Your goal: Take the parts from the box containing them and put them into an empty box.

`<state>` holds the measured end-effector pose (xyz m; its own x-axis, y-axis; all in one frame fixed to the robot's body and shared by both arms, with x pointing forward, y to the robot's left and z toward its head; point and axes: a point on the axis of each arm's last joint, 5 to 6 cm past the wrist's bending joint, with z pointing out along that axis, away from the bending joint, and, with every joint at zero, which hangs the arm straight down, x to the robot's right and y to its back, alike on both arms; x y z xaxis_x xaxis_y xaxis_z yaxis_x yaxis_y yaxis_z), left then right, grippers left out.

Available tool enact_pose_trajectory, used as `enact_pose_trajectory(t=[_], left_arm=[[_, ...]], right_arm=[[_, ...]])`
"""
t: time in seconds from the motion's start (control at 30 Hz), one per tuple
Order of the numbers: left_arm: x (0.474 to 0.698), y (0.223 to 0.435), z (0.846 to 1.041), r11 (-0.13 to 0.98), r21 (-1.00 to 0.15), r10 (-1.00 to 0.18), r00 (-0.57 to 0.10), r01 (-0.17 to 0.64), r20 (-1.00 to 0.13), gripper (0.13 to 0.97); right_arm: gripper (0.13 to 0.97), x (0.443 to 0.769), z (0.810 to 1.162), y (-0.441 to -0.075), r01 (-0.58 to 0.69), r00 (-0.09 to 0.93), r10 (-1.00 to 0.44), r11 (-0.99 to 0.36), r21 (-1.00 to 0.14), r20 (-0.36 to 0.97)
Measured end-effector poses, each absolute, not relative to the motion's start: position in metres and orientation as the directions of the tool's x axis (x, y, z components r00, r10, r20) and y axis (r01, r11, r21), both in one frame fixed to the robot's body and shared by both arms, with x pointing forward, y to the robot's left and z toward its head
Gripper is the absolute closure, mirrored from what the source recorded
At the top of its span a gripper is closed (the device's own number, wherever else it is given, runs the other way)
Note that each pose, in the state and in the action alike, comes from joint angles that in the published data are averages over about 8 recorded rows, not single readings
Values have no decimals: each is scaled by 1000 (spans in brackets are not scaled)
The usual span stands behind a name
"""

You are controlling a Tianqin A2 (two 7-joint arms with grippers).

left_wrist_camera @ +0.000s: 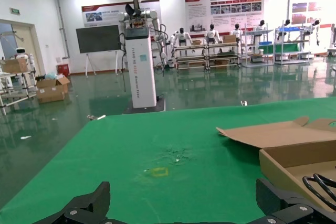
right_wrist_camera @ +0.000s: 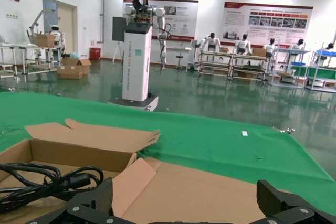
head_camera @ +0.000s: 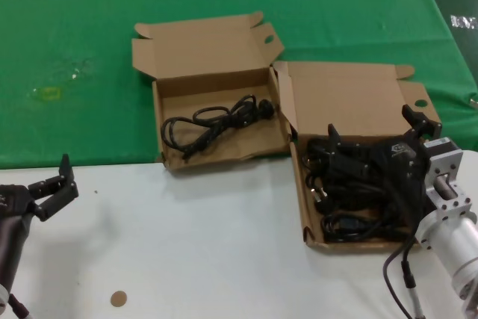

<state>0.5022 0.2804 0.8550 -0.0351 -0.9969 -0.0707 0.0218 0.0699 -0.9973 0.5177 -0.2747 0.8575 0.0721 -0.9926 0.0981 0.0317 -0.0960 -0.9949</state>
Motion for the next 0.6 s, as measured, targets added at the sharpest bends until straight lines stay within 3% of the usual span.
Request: enact_pose_trajectory(t=[0.6], left_arm=[[502,280,855,70,-997,-997,-35,22,-71,132]], right_arm=[[130,518,857,-275,32,72,-993,-96,-995,98]])
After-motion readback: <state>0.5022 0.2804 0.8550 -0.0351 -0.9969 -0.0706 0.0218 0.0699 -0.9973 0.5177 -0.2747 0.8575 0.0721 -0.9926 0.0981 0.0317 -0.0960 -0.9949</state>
